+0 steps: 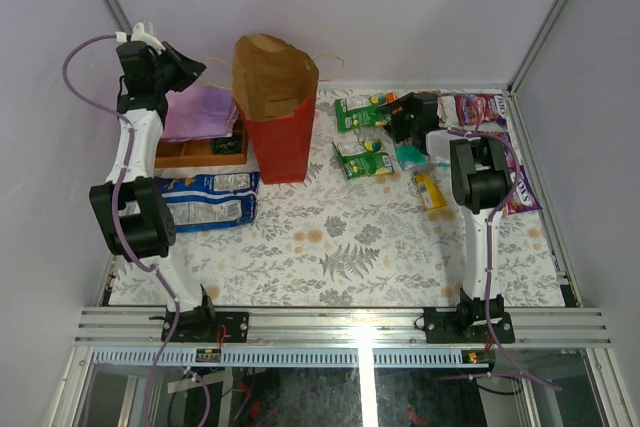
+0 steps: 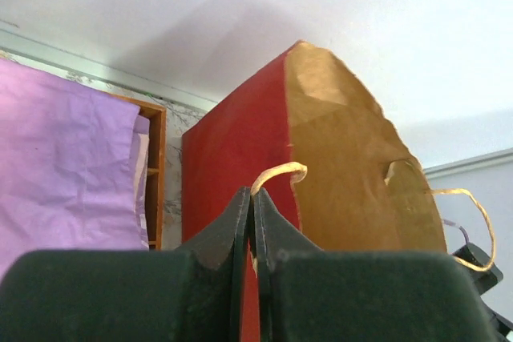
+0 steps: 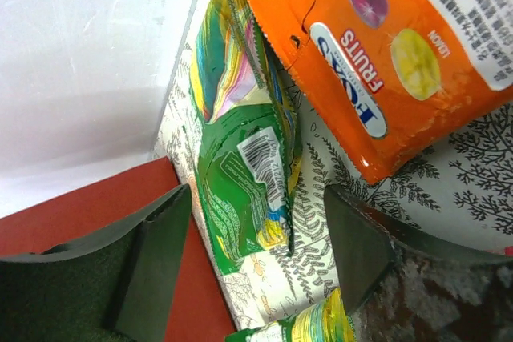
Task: Take the snacks out of the paper bag
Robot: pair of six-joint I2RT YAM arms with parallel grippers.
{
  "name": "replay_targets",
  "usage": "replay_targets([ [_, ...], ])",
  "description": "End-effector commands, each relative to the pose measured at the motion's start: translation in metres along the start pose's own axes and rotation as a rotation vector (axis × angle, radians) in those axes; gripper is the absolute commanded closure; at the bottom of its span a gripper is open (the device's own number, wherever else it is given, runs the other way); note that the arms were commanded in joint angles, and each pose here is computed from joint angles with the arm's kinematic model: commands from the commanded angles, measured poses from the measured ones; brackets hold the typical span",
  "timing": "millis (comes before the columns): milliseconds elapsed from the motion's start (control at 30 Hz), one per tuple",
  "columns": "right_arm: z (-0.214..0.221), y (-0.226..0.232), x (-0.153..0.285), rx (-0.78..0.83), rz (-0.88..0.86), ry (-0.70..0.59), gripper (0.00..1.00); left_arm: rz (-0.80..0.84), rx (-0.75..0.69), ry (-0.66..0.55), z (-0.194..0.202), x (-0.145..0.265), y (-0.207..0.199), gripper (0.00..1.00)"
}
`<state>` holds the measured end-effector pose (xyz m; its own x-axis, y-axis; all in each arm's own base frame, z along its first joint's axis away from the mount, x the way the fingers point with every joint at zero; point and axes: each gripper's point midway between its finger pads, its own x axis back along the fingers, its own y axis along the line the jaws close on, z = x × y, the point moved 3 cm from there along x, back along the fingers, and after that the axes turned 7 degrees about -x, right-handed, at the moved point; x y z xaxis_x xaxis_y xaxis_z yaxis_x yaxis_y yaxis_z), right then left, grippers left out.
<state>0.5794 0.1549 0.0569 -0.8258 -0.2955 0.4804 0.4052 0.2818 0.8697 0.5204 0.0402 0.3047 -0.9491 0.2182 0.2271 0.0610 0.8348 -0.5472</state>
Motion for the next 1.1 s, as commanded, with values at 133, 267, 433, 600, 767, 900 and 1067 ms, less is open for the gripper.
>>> replay_targets([
  [133,-0.009,0.054,0.056,0.186,-0.085,-0.07,0.23,-0.065,-0.035,-0.092,-0.02,0.018,0.007,1.0],
  [267,0.015,0.066,0.086,0.355,-0.085,-0.004,0.24,-0.046,-0.026,-0.075,-0.021,0.015,0.007,0.97],
  [433,0.07,0.055,0.104,0.622,-0.009,0.131,0.28,0.001,-0.008,-0.034,-0.026,0.006,0.003,0.77],
  [600,0.102,0.022,0.107,0.817,0.094,0.176,0.26,0.033,0.005,0.022,-0.029,-0.001,-0.002,0.04],
  [767,0.114,-0.017,0.106,1.013,0.24,0.144,0.23,0.033,-0.003,0.052,-0.035,0.003,-0.007,0.0],
  [900,0.115,-0.055,0.107,1.077,0.345,0.151,0.22,0.008,-0.014,0.016,-0.04,0.019,-0.009,0.0],
  [1067,0.116,-0.076,0.109,1.096,0.407,0.162,0.22,0.0,-0.006,-0.006,-0.042,0.036,-0.01,0.0],
])
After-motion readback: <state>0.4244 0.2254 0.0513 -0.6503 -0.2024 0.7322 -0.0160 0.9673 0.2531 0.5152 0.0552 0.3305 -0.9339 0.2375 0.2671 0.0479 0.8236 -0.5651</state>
